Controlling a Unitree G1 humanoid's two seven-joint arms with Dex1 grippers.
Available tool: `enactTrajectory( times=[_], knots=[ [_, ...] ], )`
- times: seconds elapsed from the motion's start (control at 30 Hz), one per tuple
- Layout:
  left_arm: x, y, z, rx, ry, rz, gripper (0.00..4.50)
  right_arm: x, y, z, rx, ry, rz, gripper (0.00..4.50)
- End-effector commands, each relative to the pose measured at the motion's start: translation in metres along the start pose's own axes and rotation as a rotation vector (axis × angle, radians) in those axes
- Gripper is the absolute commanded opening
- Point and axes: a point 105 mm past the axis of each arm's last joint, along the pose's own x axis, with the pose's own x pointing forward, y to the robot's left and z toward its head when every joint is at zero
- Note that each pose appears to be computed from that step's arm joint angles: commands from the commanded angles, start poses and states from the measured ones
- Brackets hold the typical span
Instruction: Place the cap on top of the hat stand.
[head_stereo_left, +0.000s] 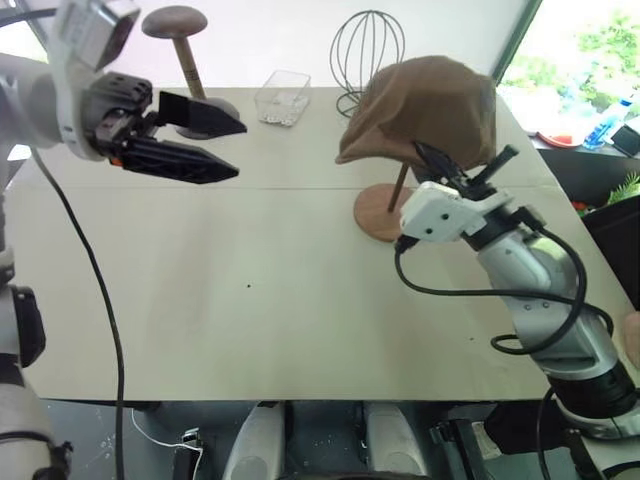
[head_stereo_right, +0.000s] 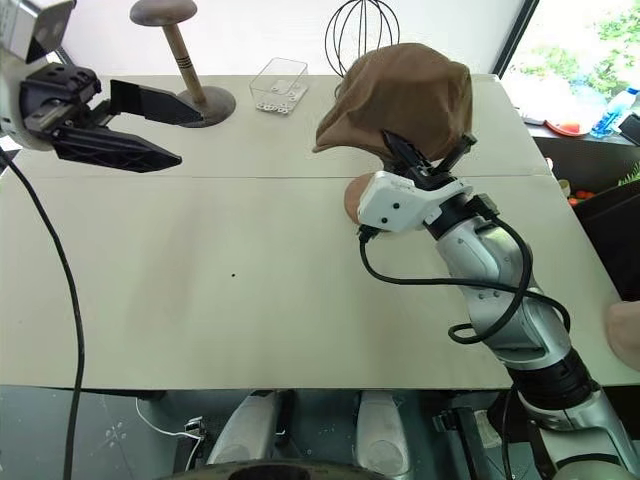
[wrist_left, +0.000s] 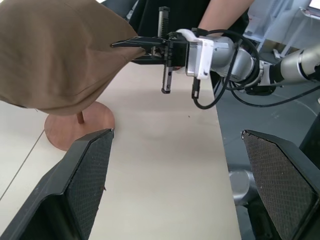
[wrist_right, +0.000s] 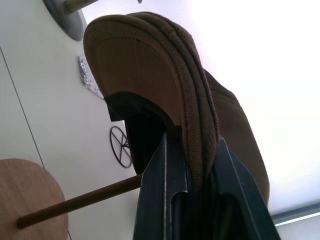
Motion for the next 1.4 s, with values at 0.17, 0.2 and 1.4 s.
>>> enactTrajectory(
  times=[0.17,0.2,1.4],
  knots=[
    [-0.006,-0.005,0.009,0.054,-0.029,0.027,4.29,-0.002,-0.035,0.015,-0.056,-0.111,-0.117,0.03],
    [-0.006,-0.005,0.010,0.053,-0.036,0.029,4.29,-0.002,-0.040,0.016,-0.065,-0.135,-0.125,0.03],
    [-0.013,0.009,0.031,0.080,-0.152,0.136,4.29,-0.024,-0.036,-0.042,0.053,-0.267,0.012,3.12]
  ],
)
